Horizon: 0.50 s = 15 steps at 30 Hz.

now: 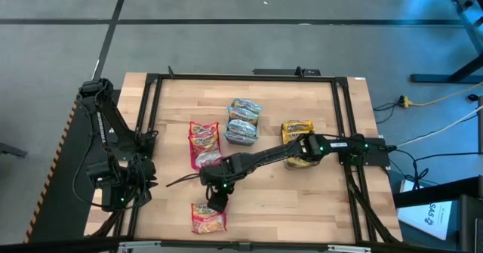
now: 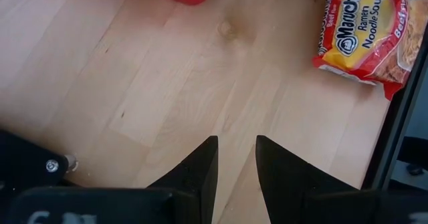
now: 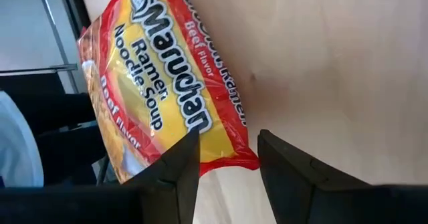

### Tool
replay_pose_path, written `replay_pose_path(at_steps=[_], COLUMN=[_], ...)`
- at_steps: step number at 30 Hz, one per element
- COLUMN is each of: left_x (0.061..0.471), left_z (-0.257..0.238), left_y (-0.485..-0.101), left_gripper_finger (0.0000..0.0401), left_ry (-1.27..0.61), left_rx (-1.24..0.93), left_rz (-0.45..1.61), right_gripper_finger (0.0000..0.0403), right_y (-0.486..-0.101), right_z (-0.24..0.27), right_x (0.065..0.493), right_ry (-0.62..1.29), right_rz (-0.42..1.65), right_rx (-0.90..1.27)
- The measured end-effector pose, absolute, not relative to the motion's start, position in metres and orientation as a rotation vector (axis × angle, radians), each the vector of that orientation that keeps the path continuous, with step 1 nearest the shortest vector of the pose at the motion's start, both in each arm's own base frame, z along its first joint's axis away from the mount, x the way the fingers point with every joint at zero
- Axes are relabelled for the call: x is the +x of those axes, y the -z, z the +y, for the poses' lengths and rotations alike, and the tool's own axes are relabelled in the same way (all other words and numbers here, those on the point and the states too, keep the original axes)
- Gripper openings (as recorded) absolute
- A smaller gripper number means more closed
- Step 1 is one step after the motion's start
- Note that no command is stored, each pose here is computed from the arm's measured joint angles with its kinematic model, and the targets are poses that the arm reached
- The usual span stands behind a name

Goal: Sort Maruchan noodles
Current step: Put the red noodle pack into the red bin

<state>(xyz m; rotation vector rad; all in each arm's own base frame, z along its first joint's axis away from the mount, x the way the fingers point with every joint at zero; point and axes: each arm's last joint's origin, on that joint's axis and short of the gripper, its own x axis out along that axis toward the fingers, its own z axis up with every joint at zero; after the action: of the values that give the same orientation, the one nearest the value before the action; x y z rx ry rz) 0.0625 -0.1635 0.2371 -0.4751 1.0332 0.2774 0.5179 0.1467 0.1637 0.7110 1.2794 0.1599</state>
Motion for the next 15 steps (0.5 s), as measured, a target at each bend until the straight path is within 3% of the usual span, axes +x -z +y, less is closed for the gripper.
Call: replay_pose_path(at_steps=[6,15], left_x=[0.062,0.062], left_z=[-0.163,-0.163], left_y=[-0.237,-0.237], left_gripper_finger=[0.0095,0.0095], left_ry=[-0.278,-0.278], left_rx=[-0.474,-0.473], left_rz=[1.033,1.033], right_gripper_finger=[0.012,0.0009], right_y=[-0.164,-0.164], right_z=[0.154,0.163], right_x=[0.516,0.513], right_ry=[-0.207,-0.232], right_rz=[1.299,1.298], right_rx=[0.722,0.687])
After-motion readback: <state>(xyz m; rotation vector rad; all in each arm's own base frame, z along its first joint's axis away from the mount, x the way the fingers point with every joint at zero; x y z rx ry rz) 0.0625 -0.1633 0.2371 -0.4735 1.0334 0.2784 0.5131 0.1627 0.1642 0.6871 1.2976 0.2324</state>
